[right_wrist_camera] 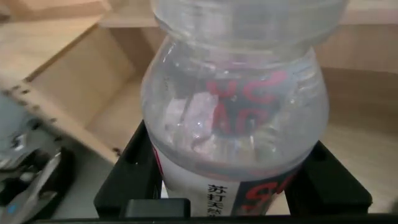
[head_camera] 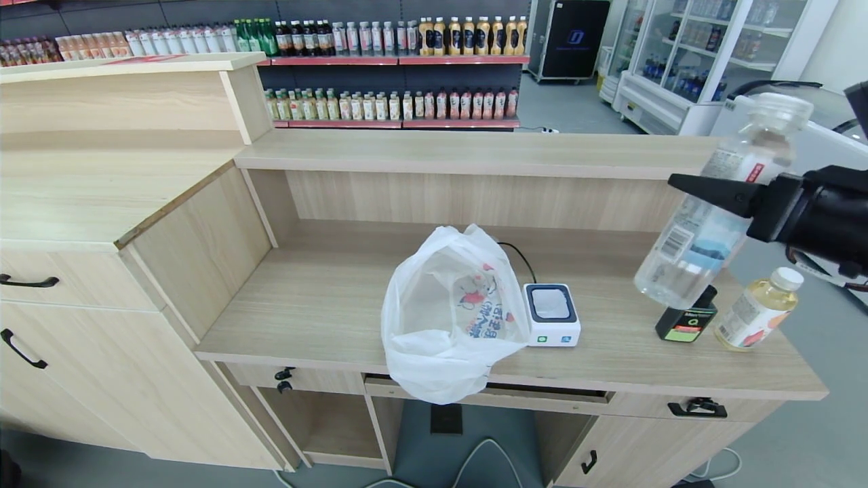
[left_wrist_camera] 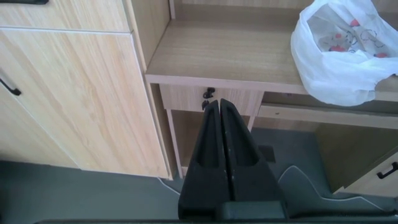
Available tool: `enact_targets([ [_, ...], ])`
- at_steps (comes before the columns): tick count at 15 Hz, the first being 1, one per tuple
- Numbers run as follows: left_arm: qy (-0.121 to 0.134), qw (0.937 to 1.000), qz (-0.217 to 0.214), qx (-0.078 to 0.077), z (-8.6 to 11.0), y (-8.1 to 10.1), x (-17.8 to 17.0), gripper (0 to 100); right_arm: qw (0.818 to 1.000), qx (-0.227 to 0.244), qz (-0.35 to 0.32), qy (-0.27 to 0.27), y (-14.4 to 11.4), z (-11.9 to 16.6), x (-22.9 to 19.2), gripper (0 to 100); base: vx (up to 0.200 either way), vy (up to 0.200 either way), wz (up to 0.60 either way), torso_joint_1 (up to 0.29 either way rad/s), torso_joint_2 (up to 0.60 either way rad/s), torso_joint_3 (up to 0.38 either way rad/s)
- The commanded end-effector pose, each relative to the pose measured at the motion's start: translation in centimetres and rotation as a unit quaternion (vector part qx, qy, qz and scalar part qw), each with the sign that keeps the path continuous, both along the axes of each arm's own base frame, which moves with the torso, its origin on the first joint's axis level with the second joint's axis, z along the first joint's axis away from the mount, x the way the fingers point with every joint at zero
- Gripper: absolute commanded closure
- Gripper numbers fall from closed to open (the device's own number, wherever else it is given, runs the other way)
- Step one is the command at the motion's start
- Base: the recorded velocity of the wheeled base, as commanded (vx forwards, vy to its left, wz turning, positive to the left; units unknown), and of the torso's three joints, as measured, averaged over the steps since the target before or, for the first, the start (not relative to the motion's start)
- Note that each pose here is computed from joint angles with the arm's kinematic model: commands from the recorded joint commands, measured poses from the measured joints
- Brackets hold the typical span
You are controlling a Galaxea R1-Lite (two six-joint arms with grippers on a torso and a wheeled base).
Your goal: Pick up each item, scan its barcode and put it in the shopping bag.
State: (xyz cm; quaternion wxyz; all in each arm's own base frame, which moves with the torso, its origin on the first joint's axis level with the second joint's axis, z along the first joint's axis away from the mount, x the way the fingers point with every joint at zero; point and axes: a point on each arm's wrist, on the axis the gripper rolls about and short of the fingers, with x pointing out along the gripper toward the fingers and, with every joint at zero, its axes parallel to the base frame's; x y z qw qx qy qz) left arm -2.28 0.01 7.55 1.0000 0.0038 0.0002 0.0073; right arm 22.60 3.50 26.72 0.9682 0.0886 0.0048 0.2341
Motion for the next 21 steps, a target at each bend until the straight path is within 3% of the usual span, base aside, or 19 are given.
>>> enact_targets([
  [1, 0.0, 1.0, 0.0, 0.0, 0.0, 0.0, 0.0, 100, 0.99, -0.036, -0.132, 0.034, -3.4, -2.7, 3.5, 100, 0.0, 0.0, 0.0, 0.0, 0.0, 0.0],
  [3, 0.0, 1.0, 0.0, 0.0, 0.0, 0.0, 0.0, 100, 0.977, -0.074, -0.191, 0.05, -5.0, -4.1, 4.2, 100, 0.0, 0.0, 0.0, 0.0, 0.0, 0.0],
  [5, 0.0, 1.0, 0.0, 0.0, 0.0, 0.0, 0.0, 100, 0.968, -0.148, -0.199, 0.026, -5.2, -6.5, 5.0, 100, 0.0, 0.0, 0.0, 0.0, 0.0, 0.0],
  [7, 0.0, 1.0, 0.0, 0.0, 0.0, 0.0, 0.0, 100, 0.946, -0.245, -0.213, 0.006, -5.2, -8.0, 5.5, 100, 0.0, 0.0, 0.0, 0.0, 0.0, 0.0],
  [10, 0.0, 1.0, 0.0, 0.0, 0.0, 0.0, 0.0, 100, 0.918, -0.331, -0.218, 0.002, -5.5, -8.6, 5.8, 100, 0.0, 0.0, 0.0, 0.0, 0.0, 0.0],
  [13, 0.0, 1.0, 0.0, 0.0, 0.0, 0.0, 0.0, 100, 0.901, -0.372, -0.22, -0.029, -5.5, -8.3, 5.8, 100, 0.0, 0.0, 0.0, 0.0, 0.0, 0.0],
  [14, 0.0, 1.0, 0.0, 0.0, 0.0, 0.0, 0.0, 100, 0.882, -0.407, -0.228, -0.067, -5.5, -7.8, 5.9, 100, 0.0, 0.0, 0.0, 0.0, 0.0, 0.0],
  [15, 0.0, 1.0, 0.0, 0.0, 0.0, 0.0, 0.0, 100, 0.876, -0.418, -0.231, -0.07, -5.8, -7.9, 5.7, 100, 0.0, 0.0, 0.0, 0.0, 0.0, 0.0],
  [17, 0.0, 1.0, 0.0, 0.0, 0.0, 0.0, 0.0, 100, 0.873, -0.421, -0.233, -0.074, -5.9, -7.7, 5.7, 100, 0.0, 0.0, 0.0, 0.0, 0.0, 0.0],
  [21, 0.0, 1.0, 0.0, 0.0, 0.0, 0.0, 0.0, 100, 0.863, -0.445, -0.22, -0.097, -5.0, -7.5, 5.6, 100, 0.0, 0.0, 0.6, 0.004, 0.0, 0.004],
])
